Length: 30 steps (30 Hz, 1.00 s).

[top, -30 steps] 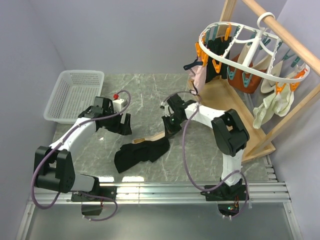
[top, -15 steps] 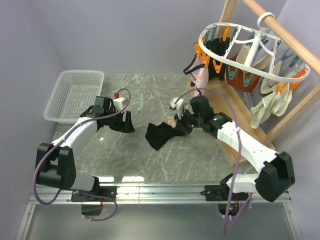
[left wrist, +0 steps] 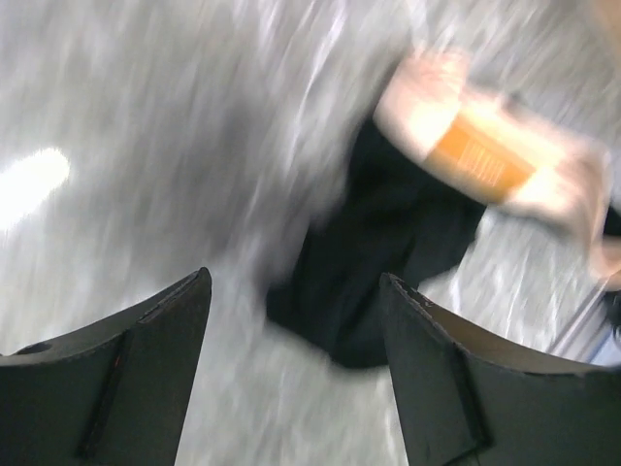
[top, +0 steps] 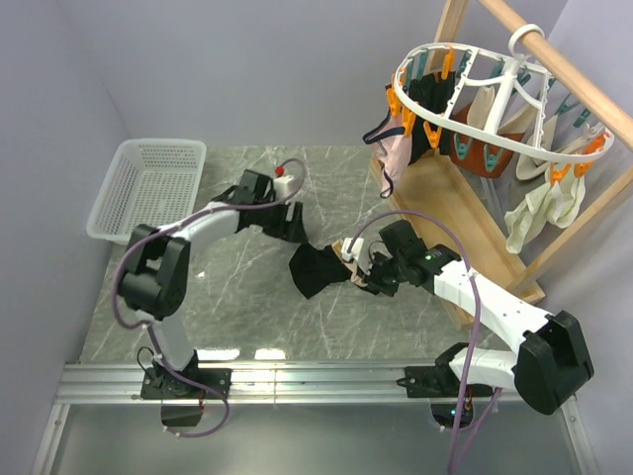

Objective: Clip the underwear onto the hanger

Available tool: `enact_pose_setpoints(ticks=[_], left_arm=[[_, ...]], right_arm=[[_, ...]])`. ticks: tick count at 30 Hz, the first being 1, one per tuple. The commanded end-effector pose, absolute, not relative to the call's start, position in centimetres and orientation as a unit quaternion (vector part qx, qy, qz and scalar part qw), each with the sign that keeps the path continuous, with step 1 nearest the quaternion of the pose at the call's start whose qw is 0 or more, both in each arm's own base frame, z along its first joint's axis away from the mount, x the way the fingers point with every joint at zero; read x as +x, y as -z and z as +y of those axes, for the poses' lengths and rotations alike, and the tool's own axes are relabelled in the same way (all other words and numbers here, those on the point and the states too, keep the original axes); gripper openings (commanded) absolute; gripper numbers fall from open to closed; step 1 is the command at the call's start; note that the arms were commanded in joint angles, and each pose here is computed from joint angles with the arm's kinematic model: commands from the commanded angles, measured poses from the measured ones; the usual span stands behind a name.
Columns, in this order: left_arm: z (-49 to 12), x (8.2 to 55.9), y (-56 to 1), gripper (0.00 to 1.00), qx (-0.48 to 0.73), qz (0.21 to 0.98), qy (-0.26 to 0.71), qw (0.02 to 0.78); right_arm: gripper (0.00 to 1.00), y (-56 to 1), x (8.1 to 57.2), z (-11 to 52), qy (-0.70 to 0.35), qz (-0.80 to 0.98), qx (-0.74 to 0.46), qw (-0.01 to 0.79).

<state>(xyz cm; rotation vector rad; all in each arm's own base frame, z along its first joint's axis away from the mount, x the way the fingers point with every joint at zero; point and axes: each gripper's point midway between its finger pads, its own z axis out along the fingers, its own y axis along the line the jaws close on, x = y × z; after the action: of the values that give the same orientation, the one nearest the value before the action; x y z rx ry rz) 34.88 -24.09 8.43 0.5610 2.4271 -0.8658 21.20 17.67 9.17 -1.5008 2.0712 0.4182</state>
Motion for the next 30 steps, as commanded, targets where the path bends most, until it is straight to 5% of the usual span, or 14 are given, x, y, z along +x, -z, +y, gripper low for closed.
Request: enact_pose_setpoints(ticks=[1,7,17,26,30], left_arm=[[-29.0,38.2,-11.8,0.76,0.238,0.854,0.353,0.298],[-34.5,39.7,-9.8,0.78,0.265,0.841,0.38,0.28],[-38.3,33.5,-8.8,0.79,0.302,0.772,0.535,0.163],[-38.6,31.8,-9.8,0.34,0.312,0.757,0.555,0.145],[-38.0,30.8,-9.8,0.05,0.322,0.76,0.549,0.134]], right_arm=[[0.0,-8.2,20.2,16.7,-0.137,0.751,-0.592,0.257],[0.0,-7.1,19.6,15.6,-0.121,0.747,-0.607,0.244],[0.0,-6.4,19.6,15.2,-0.111,0.754,-0.601,0.242],[0.0,-8.0,20.6,16.1,-0.118,0.758,-0.584,0.266],[0.0,-8.2,20.8,16.1,-0.118,0.764,-0.575,0.27]])
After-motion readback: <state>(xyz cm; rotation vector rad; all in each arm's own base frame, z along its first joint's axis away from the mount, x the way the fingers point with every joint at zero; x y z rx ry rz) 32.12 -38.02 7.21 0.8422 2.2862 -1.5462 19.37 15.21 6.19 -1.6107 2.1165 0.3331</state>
